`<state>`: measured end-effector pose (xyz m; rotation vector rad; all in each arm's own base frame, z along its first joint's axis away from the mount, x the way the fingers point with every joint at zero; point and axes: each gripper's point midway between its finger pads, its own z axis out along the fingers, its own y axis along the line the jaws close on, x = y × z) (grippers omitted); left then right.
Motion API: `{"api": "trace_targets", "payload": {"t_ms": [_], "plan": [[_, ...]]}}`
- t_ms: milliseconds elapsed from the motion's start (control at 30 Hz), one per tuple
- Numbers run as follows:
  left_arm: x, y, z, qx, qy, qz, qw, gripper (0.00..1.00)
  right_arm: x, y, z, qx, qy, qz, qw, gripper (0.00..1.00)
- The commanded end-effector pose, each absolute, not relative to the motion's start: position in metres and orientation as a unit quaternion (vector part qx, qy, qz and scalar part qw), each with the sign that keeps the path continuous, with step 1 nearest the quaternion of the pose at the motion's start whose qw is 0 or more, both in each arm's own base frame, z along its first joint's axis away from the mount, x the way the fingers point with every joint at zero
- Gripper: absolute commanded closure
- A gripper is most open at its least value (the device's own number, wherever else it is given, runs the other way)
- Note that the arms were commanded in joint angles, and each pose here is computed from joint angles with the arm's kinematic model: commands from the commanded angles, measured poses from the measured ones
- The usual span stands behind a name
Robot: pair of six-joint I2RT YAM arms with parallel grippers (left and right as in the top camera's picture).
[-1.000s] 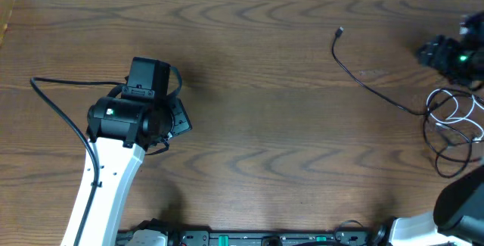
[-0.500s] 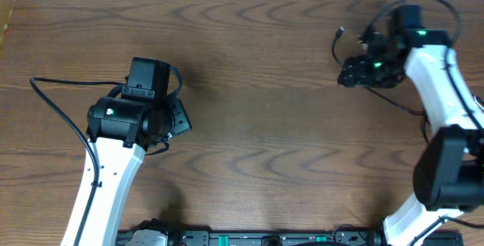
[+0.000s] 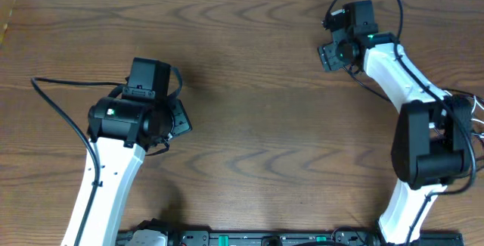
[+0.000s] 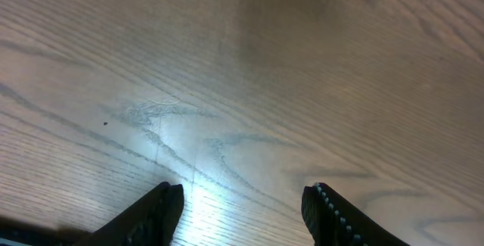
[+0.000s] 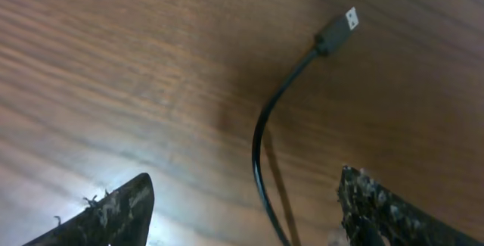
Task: Untangle cables
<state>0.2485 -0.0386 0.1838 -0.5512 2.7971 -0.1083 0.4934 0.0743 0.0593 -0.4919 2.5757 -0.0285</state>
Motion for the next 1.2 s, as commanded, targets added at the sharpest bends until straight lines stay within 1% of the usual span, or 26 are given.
{"api": "trace_targets", "payload": {"t_ms": [0,33,100,133,167,200,233,267,300,433,567,633,667,733,833,867,900,933,967,1000,1033,1100,1167], "plan": [[0.243,-0.036,0.173,-0.194,0.972,-0.030,0.127,0.44,0.492,0.071,0.026,-0.195,0.953,-0.024,0.228,0.24],[0.242,-0.036,0.172,-0.194,0.973,-0.029,0.125,0.44,0.492,0.071,0.018,-0.196,0.955,-0.024,0.222,0.24],[0.241,-0.036,0.171,-0.194,0.973,-0.028,0.123,0.44,0.491,0.071,0.005,-0.189,0.958,-0.022,0.212,0.27],[0.241,-0.036,0.171,-0.194,0.973,-0.028,0.123,0.44,0.491,0.071,0.001,-0.183,0.960,-0.020,0.210,0.29],[0.241,-0.036,0.171,-0.194,0.973,-0.028,0.123,0.44,0.491,0.071,-0.001,-0.177,0.961,-0.019,0.210,0.34],[0.241,-0.036,0.171,-0.194,0.973,-0.028,0.123,0.44,0.493,0.071,-0.002,-0.171,0.962,-0.017,0.212,0.45],[0.241,-0.036,0.171,-0.194,0.973,-0.028,0.123,0.44,0.495,0.071,-0.001,-0.165,0.962,-0.017,0.217,0.63],[0.241,-0.036,0.171,-0.194,0.973,-0.028,0.123,0.44,0.497,0.070,0.003,-0.165,0.961,-0.021,0.223,0.95],[0.241,-0.036,0.171,-0.194,0.973,-0.028,0.123,0.44,0.499,0.066,0.008,-0.161,0.960,-0.031,0.227,0.99],[0.241,-0.036,0.171,-0.194,0.973,-0.028,0.123,0.44,0.507,0.028,0.056,-0.075,0.954,-0.111,0.268,0.99],[0.241,-0.036,0.171,-0.194,0.973,-0.028,0.123,0.44,0.509,-0.013,0.141,0.001,0.925,-0.158,0.346,0.99],[0.241,-0.036,0.171,-0.194,0.973,-0.028,0.123,0.44,0.502,-0.038,0.189,0.042,0.906,-0.167,0.387,0.99],[0.241,-0.036,0.171,-0.194,0.973,-0.028,0.123,0.44,0.491,-0.060,0.217,0.085,0.892,-0.176,0.408,0.99],[0.241,-0.036,0.171,-0.194,0.973,-0.028,0.123,0.44,0.465,-0.103,0.248,0.178,0.866,-0.199,0.422,0.99],[0.241,-0.036,0.171,-0.194,0.973,-0.028,0.123,0.44,0.401,-0.172,0.272,0.384,0.796,-0.209,0.418,0.98],[0.241,-0.036,0.171,-0.194,0.973,-0.028,0.123,0.44,0.384,-0.186,0.273,0.433,0.775,-0.203,0.412,0.92],[0.241,-0.036,0.171,-0.194,0.973,-0.028,0.123,0.44,0.370,-0.199,0.271,0.474,0.757,-0.192,0.405,0.80],[0.241,-0.036,0.171,-0.194,0.973,-0.028,0.123,0.44,0.358,-0.210,0.268,0.514,0.741,-0.173,0.397,0.65],[0.241,-0.036,0.171,-0.194,0.973,-0.028,0.123,0.44,0.354,-0.216,0.263,0.537,0.733,-0.142,0.391,0.46],[0.241,-0.036,0.171,-0.194,0.973,-0.028,0.123,0.44,0.355,-0.218,0.260,0.542,0.736,-0.116,0.387,0.39],[0.241,-0.036,0.171,-0.194,0.973,-0.028,0.123,0.44,0.357,-0.217,0.256,0.543,0.743,-0.086,0.382,0.29],[0.242,-0.036,0.171,-0.194,0.973,-0.029,0.124,0.44,0.361,-0.212,0.250,0.535,0.759,-0.021,0.370,0.19],[0.242,-0.036,0.171,-0.194,0.973,-0.029,0.125,0.44,0.366,-0.205,0.248,0.514,0.776,0.023,0.365,0.18]]}}
